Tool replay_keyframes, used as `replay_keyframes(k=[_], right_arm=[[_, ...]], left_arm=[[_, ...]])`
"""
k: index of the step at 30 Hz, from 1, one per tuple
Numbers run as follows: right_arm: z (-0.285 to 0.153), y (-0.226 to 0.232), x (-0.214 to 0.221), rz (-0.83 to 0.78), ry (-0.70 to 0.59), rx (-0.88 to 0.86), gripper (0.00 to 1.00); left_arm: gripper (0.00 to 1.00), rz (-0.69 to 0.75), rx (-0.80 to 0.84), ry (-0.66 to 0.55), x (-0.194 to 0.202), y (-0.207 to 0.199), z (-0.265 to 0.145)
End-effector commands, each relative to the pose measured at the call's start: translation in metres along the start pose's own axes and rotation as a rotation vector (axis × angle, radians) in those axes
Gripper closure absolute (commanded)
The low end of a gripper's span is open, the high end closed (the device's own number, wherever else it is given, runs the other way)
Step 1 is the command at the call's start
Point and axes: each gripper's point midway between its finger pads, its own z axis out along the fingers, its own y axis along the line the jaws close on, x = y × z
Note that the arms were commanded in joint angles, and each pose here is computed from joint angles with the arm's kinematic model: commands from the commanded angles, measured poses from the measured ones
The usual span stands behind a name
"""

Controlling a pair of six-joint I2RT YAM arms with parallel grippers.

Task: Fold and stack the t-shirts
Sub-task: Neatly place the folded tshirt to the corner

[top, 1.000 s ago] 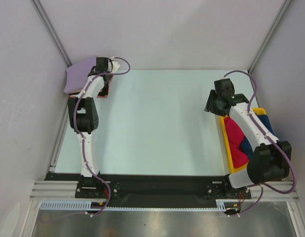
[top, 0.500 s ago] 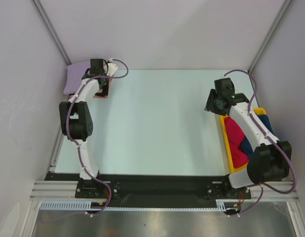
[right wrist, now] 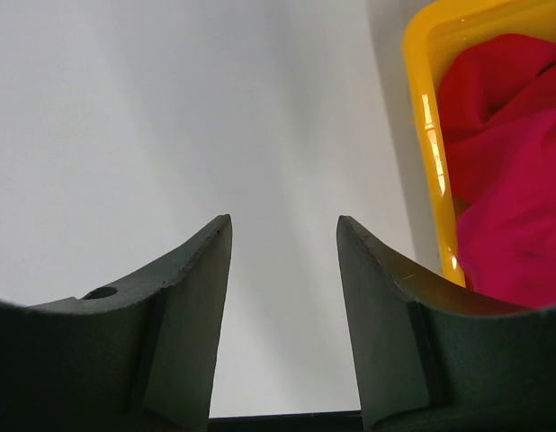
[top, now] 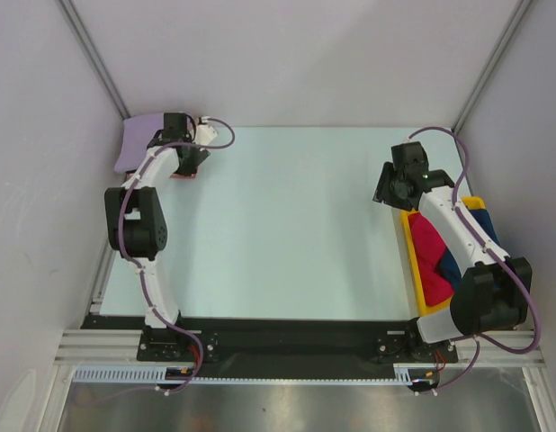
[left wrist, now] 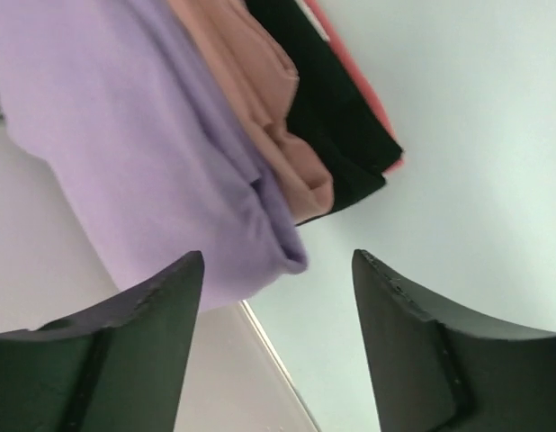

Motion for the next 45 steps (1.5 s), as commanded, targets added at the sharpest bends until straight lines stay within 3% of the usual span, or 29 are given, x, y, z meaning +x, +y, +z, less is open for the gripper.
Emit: replay_keyframes(k=[1, 4, 5, 8, 9, 11, 17, 22, 23, 25, 34, 38, 45], right_arm=[[-0.014, 0.002, -0.015, 0.001, -0.055, -0.022, 0.44], [-0.015, 0.002, -0.017, 0.008, -0.062, -0.03, 0.42], [-0.015, 0.002, -0.017, 0.01, -0.062, -0.032, 0.41], [-0.017, 0.002, -0.019, 0.025, -0.069, -0.047, 0.4], [-0.015, 0.0, -0.017, 0.025, -0.064, -0.047, 0.39], [-0.015, -0.001, -0.017, 0.036, -0.063, -0.061, 0.39], [-0.018, -0.005, -0.008, 0.054, -0.054, -0.092, 0.34], [-0.022, -0.009, 0.005, 0.052, -0.034, -0.112, 0.26], [-0.02, -0.011, 0.012, 0.051, -0.021, -0.109, 0.18], [-0.024, -0.012, 0.016, 0.051, -0.023, -0.118, 0.18], [-0.038, -0.021, 0.031, 0.028, -0.058, -0.136, 0.14], [-0.043, -0.022, 0.034, 0.042, -0.099, -0.156, 0.14], [-0.04, -0.008, 0.044, 0.054, -0.092, -0.253, 0.14]], left_arm=[[0.25, -0.034, 0.088, -0.082, -0.023, -0.006, -0.016], [0.21, -0.103, 0.252, -0.238, -0.054, -0.03, -0.046], [0.14, -0.113, 0.341, -0.314, -0.068, -0.044, -0.06], [0.09, -0.172, 0.44, -0.367, -0.079, -0.066, -0.094], [0.03, -0.201, 0.46, -0.364, -0.078, -0.073, -0.106], [0.0, -0.21, 0.466, -0.338, -0.078, -0.084, -0.124], [0.0, -0.133, 0.425, -0.15, -0.042, -0.131, -0.141], [0.0, -0.107, 0.401, -0.085, -0.005, -0.159, -0.161], [0.0, -0.113, 0.378, -0.099, -0.002, -0.157, -0.168], [0.0, -0.095, 0.381, -0.065, 0.019, -0.172, -0.169], [0.0, -0.037, 0.232, -0.123, 0.082, -0.198, -0.182], [0.0, -0.045, 0.19, -0.198, 0.091, -0.205, -0.186], [0.0, -0.067, 0.226, -0.192, 0.098, -0.219, -0.183]])
